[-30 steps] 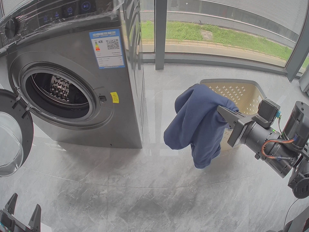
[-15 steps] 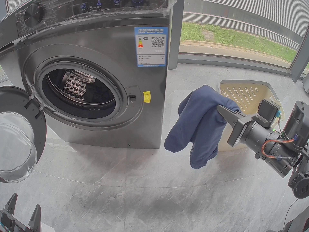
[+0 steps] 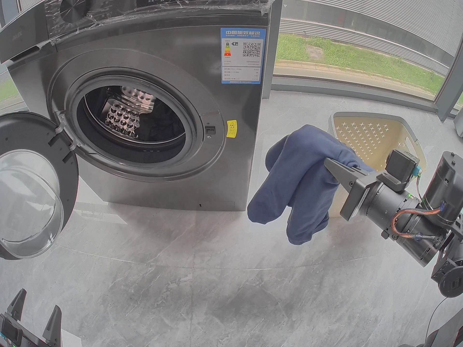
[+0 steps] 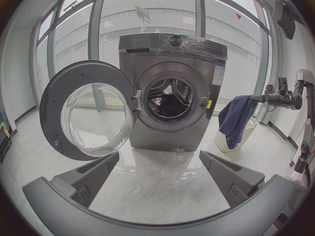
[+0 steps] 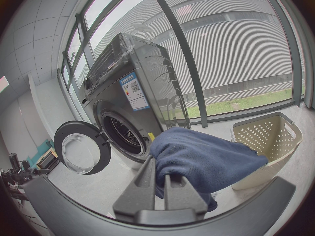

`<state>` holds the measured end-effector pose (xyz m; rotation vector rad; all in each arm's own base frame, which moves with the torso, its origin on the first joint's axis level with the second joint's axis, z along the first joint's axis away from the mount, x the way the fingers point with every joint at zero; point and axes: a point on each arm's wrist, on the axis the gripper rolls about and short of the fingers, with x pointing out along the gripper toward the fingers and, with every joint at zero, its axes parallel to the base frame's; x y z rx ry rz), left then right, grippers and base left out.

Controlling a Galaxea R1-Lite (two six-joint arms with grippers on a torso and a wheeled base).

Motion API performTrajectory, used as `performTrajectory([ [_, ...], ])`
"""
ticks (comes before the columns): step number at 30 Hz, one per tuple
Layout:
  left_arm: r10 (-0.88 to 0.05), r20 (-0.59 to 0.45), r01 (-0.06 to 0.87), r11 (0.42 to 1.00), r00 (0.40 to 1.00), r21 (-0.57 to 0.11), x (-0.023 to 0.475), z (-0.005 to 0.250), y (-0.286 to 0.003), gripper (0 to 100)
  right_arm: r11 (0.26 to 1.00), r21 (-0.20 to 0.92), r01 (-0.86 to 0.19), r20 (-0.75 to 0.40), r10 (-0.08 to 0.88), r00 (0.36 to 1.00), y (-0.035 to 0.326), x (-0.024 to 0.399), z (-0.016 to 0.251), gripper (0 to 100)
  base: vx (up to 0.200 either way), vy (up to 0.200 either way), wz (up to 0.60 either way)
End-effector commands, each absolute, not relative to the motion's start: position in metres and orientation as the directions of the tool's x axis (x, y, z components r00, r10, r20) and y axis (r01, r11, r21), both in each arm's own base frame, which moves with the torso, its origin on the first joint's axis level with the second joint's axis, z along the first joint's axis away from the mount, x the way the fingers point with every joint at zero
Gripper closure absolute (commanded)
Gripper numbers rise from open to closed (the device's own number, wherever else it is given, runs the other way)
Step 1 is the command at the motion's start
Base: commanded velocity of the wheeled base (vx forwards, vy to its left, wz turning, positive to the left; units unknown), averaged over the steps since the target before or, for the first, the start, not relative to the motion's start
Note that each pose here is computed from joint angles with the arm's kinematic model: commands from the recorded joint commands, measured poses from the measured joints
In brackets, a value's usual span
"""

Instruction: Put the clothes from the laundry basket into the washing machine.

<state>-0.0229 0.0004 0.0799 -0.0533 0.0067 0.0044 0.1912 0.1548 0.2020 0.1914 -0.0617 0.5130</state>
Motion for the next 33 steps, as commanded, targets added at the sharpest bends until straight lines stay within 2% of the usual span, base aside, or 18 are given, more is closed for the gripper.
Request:
performTrajectory([
  [1,0.003,-0.006,-0.003,0.999,1.0,-0.054,-0.0229,0.0751,0.0005,0,0.854,0.166,-0.493,0.107,0.481,0.87,0.1548,0.1913,0.202,100,-0.2,0.0,0.0],
  [8,0.003,-0.006,-0.003,0.999,1.0,-0.054,-0.0229,0.0751,0.0005,0,0.854,0.166,-0.494,0.104,0.483,0.87,0.1549,0.1912,0.201,100,-0.029,0.0,0.0],
  [33,0.005,-0.006,-0.005,0.999,1.0,-0.054,-0.0229,0.0751,0.0005,0,0.854,0.166,-0.493,0.107,0.481,0.87,0.155,0.1915,0.2018,100,0.0,0.2,0.0],
])
